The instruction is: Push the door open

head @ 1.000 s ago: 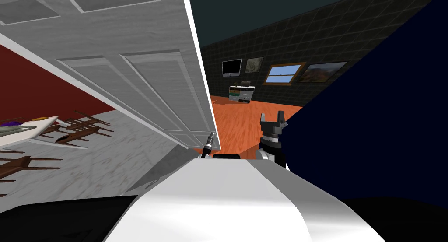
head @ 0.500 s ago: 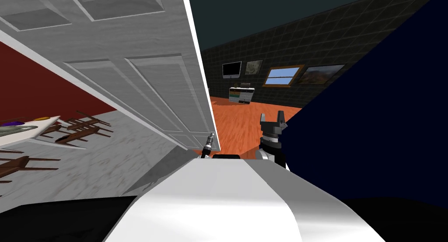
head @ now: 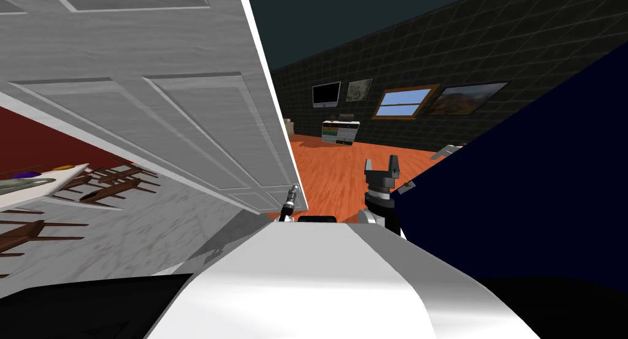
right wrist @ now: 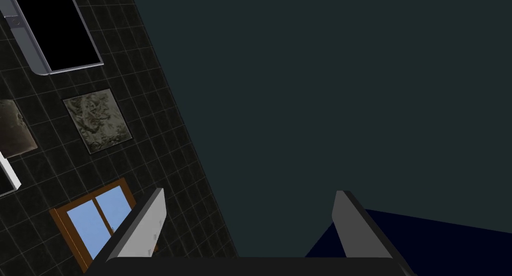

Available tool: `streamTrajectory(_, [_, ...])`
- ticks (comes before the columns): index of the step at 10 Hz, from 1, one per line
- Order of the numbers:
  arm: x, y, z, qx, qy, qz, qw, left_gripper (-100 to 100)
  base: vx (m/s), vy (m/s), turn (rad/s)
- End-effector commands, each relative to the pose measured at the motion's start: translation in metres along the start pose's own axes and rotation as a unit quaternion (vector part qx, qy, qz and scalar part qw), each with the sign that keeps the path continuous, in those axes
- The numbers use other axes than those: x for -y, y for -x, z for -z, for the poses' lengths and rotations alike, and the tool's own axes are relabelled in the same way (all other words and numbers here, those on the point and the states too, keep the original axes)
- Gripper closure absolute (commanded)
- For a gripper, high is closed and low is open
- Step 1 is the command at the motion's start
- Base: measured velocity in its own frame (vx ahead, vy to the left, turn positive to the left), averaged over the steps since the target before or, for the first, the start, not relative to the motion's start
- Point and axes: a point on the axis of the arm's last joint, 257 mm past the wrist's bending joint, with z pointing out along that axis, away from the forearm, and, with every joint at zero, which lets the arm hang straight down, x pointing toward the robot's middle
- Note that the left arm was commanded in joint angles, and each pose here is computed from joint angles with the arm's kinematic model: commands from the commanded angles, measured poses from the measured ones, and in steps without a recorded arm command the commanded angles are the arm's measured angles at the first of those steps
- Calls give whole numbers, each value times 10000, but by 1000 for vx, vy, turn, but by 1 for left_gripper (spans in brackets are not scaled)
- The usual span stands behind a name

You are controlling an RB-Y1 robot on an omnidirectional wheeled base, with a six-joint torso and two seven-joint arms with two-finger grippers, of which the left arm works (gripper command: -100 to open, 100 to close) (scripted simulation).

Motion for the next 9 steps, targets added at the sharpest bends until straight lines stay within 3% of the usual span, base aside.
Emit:
streamTrajectory(1, [18,209,-9,188,-46,-66,9998,100,177,-57,52])
streamTrajectory(4, [25,424,-18,424,-44,-96,9990,100,165,-35,92])
streamTrajectory(5, [28,358,12,375,-31,-32,9993,-100,-38,-126,109])
streamTrajectory(9, [26,323,41,435,-24,93,9990,-100,-219,-95,45])
